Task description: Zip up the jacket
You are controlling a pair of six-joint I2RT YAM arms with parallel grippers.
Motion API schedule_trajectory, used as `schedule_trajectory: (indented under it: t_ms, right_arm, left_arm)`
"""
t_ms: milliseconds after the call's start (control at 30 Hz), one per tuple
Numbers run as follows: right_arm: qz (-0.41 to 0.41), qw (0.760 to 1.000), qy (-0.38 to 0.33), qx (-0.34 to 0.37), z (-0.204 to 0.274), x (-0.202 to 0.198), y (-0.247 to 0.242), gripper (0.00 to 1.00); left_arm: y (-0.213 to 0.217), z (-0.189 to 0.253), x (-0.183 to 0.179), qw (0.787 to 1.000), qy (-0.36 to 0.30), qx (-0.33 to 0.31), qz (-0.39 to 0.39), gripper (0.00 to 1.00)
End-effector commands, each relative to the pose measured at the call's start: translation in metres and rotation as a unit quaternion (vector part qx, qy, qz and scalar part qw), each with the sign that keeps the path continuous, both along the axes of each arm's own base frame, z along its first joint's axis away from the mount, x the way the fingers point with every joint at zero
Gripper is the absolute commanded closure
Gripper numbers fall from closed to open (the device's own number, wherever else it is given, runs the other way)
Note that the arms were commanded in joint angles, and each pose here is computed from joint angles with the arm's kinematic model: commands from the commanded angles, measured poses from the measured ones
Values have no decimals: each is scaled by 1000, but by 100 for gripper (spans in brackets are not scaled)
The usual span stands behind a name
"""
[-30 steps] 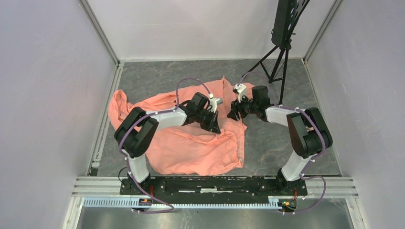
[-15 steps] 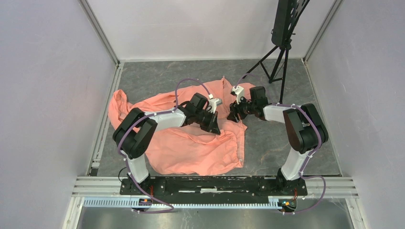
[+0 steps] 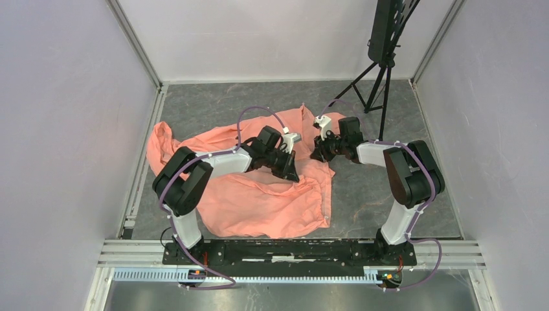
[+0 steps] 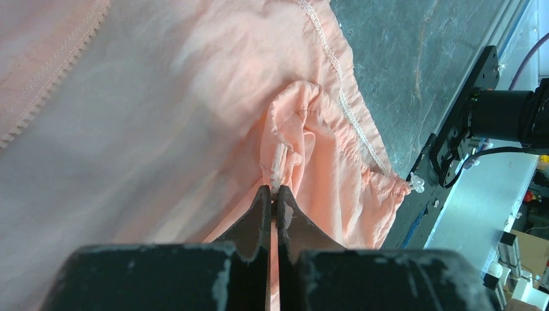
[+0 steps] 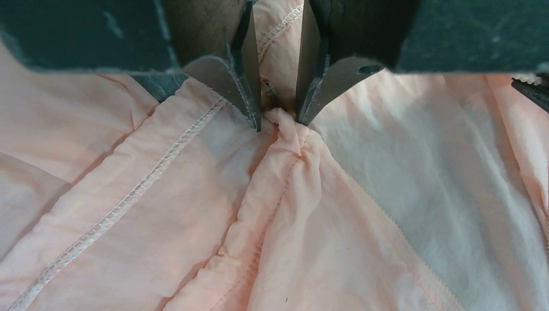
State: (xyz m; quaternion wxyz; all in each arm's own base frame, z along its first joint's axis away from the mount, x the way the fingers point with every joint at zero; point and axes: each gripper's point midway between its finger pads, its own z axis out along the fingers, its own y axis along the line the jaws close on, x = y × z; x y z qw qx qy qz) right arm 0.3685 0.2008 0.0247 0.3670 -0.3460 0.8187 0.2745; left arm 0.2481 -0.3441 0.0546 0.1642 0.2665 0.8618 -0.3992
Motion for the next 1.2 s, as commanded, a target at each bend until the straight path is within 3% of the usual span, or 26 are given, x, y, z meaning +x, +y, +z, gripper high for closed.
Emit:
schedule_trajectory:
  t_ms: [0, 267, 467, 567, 767, 933, 1067, 1167]
  right_arm:
    - [-13, 1000, -27, -3, 9, 14, 0, 72]
    - [-25, 999, -35, 32, 35, 15, 6, 100]
    - [-30, 998, 14, 60, 49, -4, 11, 100]
    - [-21, 996, 65, 60, 44, -20, 12, 100]
    - [33, 985, 108, 134, 70, -49, 29, 100]
    - [3, 987, 92, 130, 72, -41, 17, 96]
    - [-15, 986, 104, 129, 56, -31, 14, 95]
    - [-20, 983, 110, 148, 56, -31, 17, 85]
  left_arm:
    - [-4, 19, 2, 999, -35, -30, -22, 98]
    - [-3, 22, 3, 999, -39, -30, -20, 98]
    - [-2, 32, 2, 997, -66, -31, -25, 98]
    - [-1, 44, 4, 993, -104, -30, -39, 98]
    - [3, 54, 12, 977, -189, -2, -102, 98]
    - [-1, 50, 9, 976, -178, -2, -126, 98]
    - [-4, 53, -6, 983, -133, -24, -122, 98]
    - [2, 35, -9, 989, -109, 3, -101, 98]
